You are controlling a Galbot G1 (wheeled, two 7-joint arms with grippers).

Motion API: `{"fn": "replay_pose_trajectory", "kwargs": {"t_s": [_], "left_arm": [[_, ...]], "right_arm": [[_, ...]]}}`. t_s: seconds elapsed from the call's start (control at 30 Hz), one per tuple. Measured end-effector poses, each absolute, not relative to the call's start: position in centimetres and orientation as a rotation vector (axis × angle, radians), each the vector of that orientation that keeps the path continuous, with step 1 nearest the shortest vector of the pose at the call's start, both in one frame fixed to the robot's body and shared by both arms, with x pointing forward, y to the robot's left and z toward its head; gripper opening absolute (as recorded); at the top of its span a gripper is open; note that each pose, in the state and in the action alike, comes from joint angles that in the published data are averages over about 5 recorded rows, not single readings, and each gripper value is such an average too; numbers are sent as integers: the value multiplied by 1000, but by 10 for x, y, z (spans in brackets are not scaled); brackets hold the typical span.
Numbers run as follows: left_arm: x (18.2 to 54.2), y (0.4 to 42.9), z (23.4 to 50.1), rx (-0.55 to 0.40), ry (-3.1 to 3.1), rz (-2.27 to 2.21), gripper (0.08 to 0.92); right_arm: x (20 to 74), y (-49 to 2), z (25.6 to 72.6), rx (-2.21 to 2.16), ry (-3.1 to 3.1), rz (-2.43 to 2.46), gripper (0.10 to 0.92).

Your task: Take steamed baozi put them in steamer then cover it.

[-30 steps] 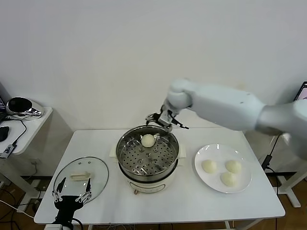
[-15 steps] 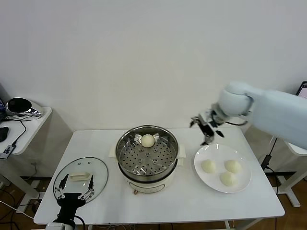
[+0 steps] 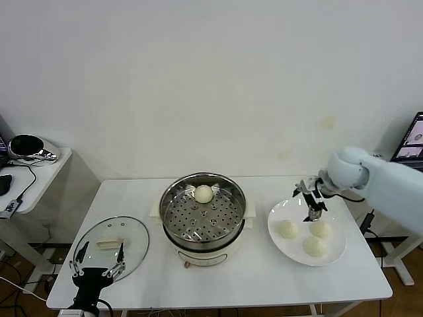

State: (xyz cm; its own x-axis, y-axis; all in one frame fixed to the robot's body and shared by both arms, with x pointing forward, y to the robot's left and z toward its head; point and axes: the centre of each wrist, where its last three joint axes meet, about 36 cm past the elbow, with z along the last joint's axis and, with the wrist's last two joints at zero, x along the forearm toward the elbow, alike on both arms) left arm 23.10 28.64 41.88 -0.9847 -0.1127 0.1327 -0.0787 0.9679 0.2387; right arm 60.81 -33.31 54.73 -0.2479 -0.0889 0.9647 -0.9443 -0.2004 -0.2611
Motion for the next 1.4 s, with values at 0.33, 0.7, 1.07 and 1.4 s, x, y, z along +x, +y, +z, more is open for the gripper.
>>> {"fn": "replay_pose_trajectory", "kwargs": {"t_s": [0.33,0.7,1.07,1.4], "left_arm": [[231,290,416,164,-2966,-355,823],[233,292,414,170,-2966,-358,823],[234,293,413,172,-2965,-357,823],[234,291,416,172,-2972,-354,823]], "right_arm": [[615,-330,493,1291,-1319,1486,823],[625,-318,464,1288,-1322,1490,823],[631,-313,453,1283,-1300,1479,699],[633,-316,459,1289,-1297,1469,594]]}}
